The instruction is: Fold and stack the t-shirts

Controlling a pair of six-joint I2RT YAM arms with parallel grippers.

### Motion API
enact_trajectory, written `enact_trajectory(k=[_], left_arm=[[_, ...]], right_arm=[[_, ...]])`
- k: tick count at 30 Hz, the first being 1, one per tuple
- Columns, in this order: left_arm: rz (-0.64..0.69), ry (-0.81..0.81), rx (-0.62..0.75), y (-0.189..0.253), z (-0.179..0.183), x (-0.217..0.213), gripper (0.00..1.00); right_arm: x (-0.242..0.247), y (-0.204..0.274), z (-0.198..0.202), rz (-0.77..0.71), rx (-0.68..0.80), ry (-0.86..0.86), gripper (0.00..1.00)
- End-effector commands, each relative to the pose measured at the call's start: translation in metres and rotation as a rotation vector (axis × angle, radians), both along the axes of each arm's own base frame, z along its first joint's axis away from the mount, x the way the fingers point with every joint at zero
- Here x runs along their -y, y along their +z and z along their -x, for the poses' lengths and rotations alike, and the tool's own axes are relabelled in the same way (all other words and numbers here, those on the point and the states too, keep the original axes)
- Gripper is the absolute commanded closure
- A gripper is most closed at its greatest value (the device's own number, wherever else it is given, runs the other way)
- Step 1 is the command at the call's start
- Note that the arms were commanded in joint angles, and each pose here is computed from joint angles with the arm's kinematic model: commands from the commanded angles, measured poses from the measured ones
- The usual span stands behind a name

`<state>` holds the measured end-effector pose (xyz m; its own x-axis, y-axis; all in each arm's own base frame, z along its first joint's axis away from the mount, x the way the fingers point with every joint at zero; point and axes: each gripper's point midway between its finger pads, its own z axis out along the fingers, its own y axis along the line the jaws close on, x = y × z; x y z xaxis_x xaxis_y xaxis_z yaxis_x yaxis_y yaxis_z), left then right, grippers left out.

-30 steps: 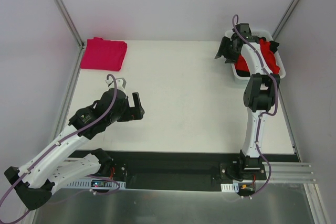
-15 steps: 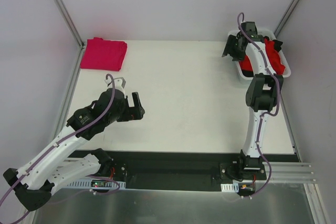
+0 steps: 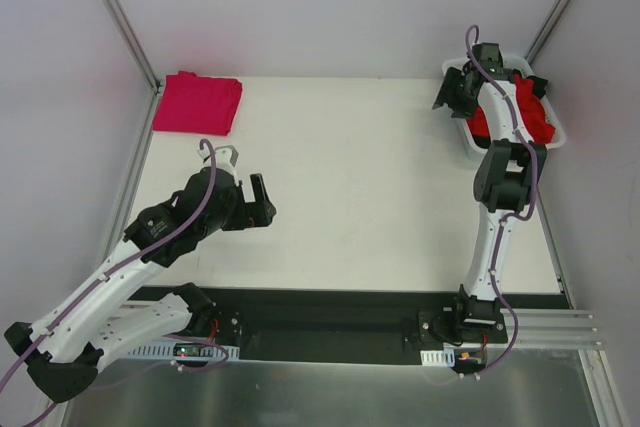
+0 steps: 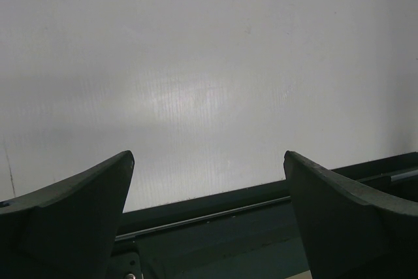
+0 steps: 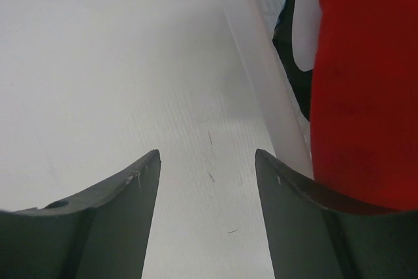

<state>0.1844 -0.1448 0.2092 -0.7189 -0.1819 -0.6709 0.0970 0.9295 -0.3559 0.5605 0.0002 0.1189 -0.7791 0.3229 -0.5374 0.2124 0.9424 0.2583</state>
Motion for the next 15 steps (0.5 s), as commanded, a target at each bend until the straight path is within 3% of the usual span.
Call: enact_trajectory(k=[1, 6, 9, 15], left_arm=[[0.015, -0.007, 0.013, 0.01, -0.001, 0.002, 0.01], [0.014, -0.012, -0.003, 0.008, -0.002, 0.006, 0.01], [0.016, -0.01, -0.001, 0.009, -0.002, 0.006, 0.01], [0.013, -0.005, 0.011, 0.008, -0.001, 0.002, 0.01]], right_arm=[[0.031, 0.059, -0.006, 0.023, 0.125, -0.095, 0.36], [0.032, 0.129, 0.0, 0.025, 0.27, -0.135, 0.36], [0.059, 0.153, 0.007, 0.133, 0.325, -0.223, 0.35], [0.127, 0.131, 0.037, 0.377, 0.264, -0.444, 0.32]])
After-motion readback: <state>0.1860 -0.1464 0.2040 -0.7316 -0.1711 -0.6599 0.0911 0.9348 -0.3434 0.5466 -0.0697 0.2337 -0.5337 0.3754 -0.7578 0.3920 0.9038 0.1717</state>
